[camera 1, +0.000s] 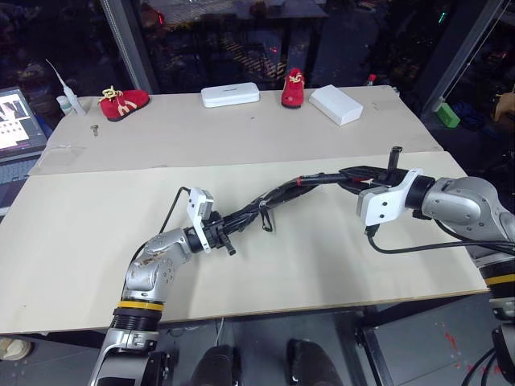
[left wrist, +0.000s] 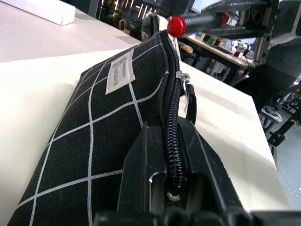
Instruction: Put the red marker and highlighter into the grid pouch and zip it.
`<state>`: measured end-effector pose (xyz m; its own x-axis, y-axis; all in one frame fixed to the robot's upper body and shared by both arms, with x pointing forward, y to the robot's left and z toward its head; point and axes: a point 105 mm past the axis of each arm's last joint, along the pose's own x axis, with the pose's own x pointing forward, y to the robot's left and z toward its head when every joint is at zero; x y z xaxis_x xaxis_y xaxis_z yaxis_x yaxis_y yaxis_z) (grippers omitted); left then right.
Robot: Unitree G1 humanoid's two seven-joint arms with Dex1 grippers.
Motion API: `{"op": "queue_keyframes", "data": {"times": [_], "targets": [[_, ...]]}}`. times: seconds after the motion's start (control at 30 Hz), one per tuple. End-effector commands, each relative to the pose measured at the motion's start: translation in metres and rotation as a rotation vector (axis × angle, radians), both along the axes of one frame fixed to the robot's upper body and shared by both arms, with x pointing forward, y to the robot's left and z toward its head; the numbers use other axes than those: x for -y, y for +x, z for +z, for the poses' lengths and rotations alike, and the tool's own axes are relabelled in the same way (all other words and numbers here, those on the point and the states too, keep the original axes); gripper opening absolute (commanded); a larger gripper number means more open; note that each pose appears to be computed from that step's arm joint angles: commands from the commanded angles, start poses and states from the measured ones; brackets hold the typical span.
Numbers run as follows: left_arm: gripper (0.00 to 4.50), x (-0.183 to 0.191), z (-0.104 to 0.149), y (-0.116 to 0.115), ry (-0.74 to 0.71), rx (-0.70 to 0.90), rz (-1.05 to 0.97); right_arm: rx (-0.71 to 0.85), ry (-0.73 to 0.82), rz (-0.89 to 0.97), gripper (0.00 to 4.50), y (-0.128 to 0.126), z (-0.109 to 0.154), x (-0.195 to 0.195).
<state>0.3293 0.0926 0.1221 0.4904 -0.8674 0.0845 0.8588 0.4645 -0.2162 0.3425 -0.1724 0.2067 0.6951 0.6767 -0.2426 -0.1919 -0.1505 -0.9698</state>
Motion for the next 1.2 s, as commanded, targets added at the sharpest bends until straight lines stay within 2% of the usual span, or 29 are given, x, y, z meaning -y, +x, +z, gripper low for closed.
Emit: {"op": "queue_keyframes", "data": {"times": [0.03, 0.13, 0.3, 0.5, 0.7, 1.03, 1.1, 1.13, 1.2], "targets": [[0.0, 0.003, 0.012, 0.0, -0.013, 0.044, -0.012, 0.051, 0.017, 0.027, 0.54, -0.005, 0.012, -0.001], [0.0, 0.004, 0.012, 0.0, -0.015, 0.044, -0.014, 0.04, -0.008, 0.033, 0.54, -0.005, 0.004, -0.003], [0.0, 0.006, 0.013, 0.0, -0.017, 0.046, -0.018, 0.058, 0.006, 0.032, 0.54, -0.002, 0.008, -0.009], [0.0, 0.009, 0.012, -0.001, -0.015, 0.04, -0.036, 0.053, -0.031, 0.057, 0.54, 0.0, 0.001, -0.017], [0.0, 0.012, 0.011, -0.002, -0.011, 0.04, -0.055, 0.029, -0.063, 0.145, 0.54, -0.003, -0.016, -0.046], [0.0, 0.02, 0.01, -0.004, -0.015, 0.043, -0.082, 0.002, -0.084, 0.284, 0.54, 0.003, -0.029, -0.097], [0.0, 0.02, 0.01, -0.004, -0.016, 0.045, -0.081, -0.029, -0.062, 0.27, 1.56, 0.006, -0.03, -0.099], [0.0, 0.02, 0.01, -0.004, -0.016, 0.046, -0.08, -0.04, -0.055, 0.263, 1.73, 0.008, -0.03, -0.098], [0.0, 0.019, 0.01, -0.004, -0.018, 0.045, -0.077, -0.01, -0.049, 0.243, 2.45, 0.012, -0.025, -0.094]]}}
